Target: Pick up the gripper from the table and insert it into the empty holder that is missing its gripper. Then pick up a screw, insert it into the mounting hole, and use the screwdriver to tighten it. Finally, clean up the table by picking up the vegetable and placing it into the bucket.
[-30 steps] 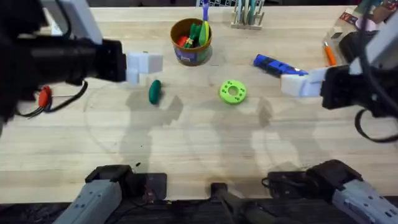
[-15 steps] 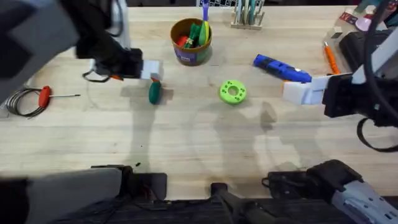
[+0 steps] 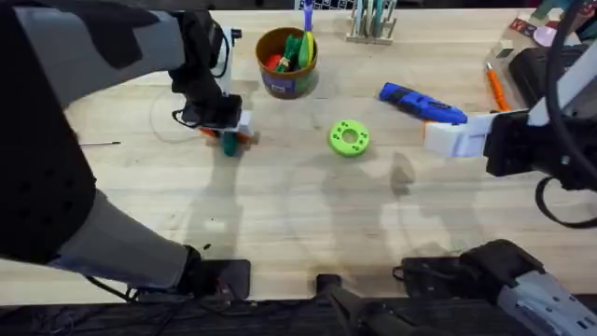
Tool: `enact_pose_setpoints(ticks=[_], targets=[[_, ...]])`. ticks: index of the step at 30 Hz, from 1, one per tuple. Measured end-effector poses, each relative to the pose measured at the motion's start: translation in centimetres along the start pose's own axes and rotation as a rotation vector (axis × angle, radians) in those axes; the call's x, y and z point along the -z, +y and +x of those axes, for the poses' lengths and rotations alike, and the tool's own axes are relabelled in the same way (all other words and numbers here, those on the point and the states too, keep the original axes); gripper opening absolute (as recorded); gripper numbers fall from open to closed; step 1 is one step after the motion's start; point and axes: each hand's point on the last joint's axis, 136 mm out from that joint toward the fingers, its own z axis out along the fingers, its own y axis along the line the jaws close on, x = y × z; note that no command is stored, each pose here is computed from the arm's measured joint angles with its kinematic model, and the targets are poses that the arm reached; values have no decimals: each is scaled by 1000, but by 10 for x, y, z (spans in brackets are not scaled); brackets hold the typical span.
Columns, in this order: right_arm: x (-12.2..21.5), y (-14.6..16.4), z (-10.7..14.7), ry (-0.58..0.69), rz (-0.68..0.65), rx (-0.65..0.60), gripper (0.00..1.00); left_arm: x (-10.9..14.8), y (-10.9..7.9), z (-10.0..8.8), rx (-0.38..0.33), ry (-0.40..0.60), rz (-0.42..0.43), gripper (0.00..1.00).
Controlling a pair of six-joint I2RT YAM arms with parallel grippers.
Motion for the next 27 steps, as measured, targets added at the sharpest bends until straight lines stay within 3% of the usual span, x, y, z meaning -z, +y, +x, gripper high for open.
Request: enact_pose_setpoints(ticks=[3,4,12,15,20,24,27], targets=[[0,0,0,0,0,0,979,1,-1,0,-2,-2,3,90],[0,0,0,0,0,0,980,2,-1,-1,-4,-2,3,32],[0,0,0,0,0,0,979,16,-4,1,0,28,20,25],[0,0,0,0,0,0,980,46,-5,-24,-1,-36,22,24],[0,0,0,0,0,0,980,113,-9,-76,-10,-236,38,24],[0,0,0,0,0,0,980,161,-21,-115,-30,-434,101,24],[0,0,0,0,0,0,979,180,-33,-137,-57,-546,160,24]])
